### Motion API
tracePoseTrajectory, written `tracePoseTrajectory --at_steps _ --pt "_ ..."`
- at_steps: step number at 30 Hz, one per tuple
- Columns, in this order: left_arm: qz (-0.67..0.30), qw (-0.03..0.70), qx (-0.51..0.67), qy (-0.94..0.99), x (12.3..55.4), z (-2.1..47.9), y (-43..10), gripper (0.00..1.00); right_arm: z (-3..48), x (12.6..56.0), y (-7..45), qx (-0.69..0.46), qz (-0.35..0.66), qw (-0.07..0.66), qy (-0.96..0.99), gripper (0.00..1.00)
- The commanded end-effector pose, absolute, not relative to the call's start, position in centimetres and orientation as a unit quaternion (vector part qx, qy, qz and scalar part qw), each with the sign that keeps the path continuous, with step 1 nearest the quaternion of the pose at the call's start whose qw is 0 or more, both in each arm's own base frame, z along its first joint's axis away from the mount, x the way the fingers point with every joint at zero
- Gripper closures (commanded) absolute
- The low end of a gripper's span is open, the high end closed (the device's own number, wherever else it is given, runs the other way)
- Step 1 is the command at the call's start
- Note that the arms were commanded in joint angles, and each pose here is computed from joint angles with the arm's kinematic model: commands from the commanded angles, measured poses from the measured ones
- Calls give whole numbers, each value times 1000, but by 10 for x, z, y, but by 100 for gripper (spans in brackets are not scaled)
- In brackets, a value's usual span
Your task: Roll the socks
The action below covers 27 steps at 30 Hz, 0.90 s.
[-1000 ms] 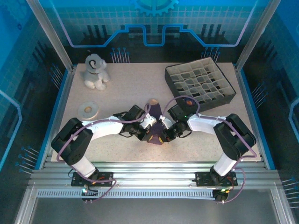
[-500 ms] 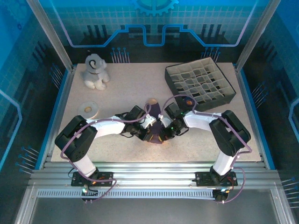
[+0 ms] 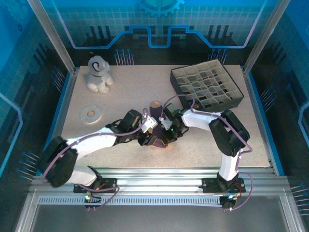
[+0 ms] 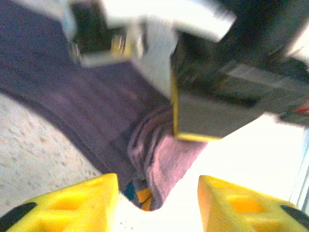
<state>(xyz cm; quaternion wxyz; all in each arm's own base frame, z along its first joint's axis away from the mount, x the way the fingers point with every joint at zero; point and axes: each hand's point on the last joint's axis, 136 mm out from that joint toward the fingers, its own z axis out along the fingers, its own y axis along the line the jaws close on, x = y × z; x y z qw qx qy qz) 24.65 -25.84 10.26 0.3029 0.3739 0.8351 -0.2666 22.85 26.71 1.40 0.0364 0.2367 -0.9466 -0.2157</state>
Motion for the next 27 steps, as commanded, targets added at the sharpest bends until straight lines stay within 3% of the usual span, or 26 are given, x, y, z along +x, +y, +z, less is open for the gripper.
tracePoseTrajectory --at_steps 1,7,11,16,27 --pt "-260 394 470 745 237 141 -263 50 -41 209 220 237 -77 90 -964 96" --pt "-184 446 621 618 204 138 -255 48 -45 207 220 249 -66 101 -961 95" --pt "-133 430 674 586 200 119 -256 54 -47 206 218 252 -63 108 -960 95" --pt "-68 398 734 546 200 87 -268 54 -47 206 219 256 -62 114 -958 93" --pt "-27 360 775 519 219 49 -285 56 -48 204 219 259 -65 126 -955 92"
